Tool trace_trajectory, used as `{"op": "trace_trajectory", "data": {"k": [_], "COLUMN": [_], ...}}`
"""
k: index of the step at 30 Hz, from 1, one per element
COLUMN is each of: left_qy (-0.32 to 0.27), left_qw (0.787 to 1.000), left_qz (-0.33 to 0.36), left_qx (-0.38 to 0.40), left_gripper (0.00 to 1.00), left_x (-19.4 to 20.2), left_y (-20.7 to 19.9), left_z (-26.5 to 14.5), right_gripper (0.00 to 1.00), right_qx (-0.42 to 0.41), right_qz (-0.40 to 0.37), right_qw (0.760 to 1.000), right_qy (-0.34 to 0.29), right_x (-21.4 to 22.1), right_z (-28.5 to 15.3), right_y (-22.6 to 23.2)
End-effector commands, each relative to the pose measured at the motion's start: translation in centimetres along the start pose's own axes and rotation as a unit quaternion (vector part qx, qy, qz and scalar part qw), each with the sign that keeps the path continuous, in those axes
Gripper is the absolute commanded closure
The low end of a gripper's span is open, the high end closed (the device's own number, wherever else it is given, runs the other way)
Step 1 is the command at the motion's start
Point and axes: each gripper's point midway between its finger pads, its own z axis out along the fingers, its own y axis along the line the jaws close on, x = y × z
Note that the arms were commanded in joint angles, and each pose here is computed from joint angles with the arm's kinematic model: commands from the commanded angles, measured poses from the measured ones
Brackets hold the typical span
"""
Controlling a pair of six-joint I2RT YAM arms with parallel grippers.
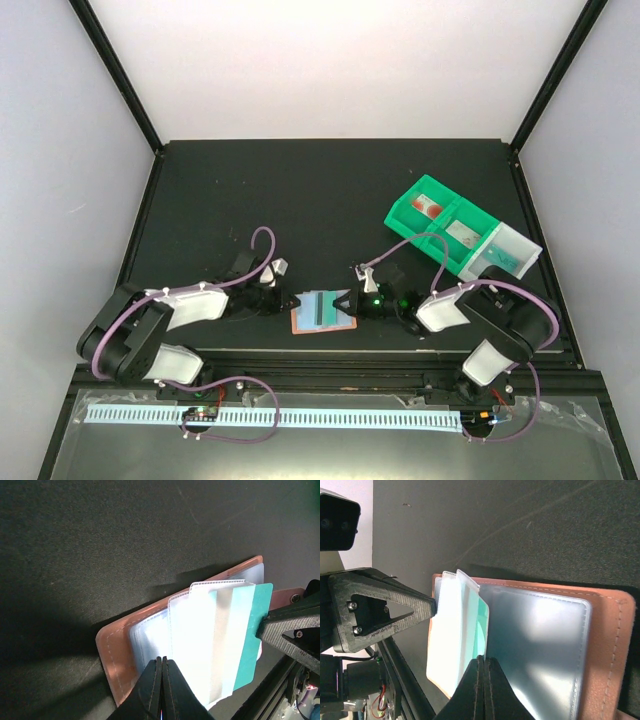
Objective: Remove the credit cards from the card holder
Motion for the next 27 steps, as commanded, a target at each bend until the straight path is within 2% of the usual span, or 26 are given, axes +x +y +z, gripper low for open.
{"op": "trace_trajectory", "data": {"k": [1, 10, 13, 15, 18, 20, 23, 27], "left_qy": [-0.019, -0.022, -0.031, -0.042, -0.053, -0.056, -0.056, -0.052], "left_qw": [1.000, 1.000, 0.999, 0.999, 0.998, 0.997, 0.996, 0.990], "left_qz": [0.016, 0.015, 0.023, 0.033, 0.043, 0.047, 0.045, 0.034], "left_qx": [-0.015, 0.001, 0.011, 0.013, 0.013, 0.020, 0.048, 0.128], "left_gripper": [0.98, 0.98, 0.95, 0.83, 0.52, 0.37, 0.28, 0.27], "left_x": [-1.1, -1.5, -2.1, -2.6, -2.9, -2.9, -2.7, -2.2], "left_y": [-0.7, -1.8, -2.9, -3.8, -4.9, -5.7, -7.6, -10.9], "left_z": [-1.0, -1.3, -2.0, -2.9, -4.3, -5.2, -6.5, -8.1], "right_gripper": [0.99, 0.99, 0.99, 0.99, 0.99, 0.99, 0.99, 0.99], "right_qx": [0.010, 0.056, 0.073, 0.089, 0.097, 0.099, 0.106, 0.090], "right_qz": [-0.005, -0.043, -0.062, -0.077, -0.120, -0.162, -0.234, -0.332], "right_qw": [1.000, 0.996, 0.994, 0.990, 0.984, 0.977, 0.958, 0.924], "right_qy": [-0.013, -0.051, -0.059, -0.074, -0.092, -0.099, -0.124, -0.167], "right_x": [-0.5, -1.5, -1.9, -2.5, -3.4, -4.2, -5.8, -7.1], "right_z": [-0.5, -3.6, -4.5, -5.3, -6.3, -6.9, -8.0, -9.2], "right_y": [-0.1, 0.3, 0.5, 0.5, 1.6, 2.8, 5.1, 8.4]}}
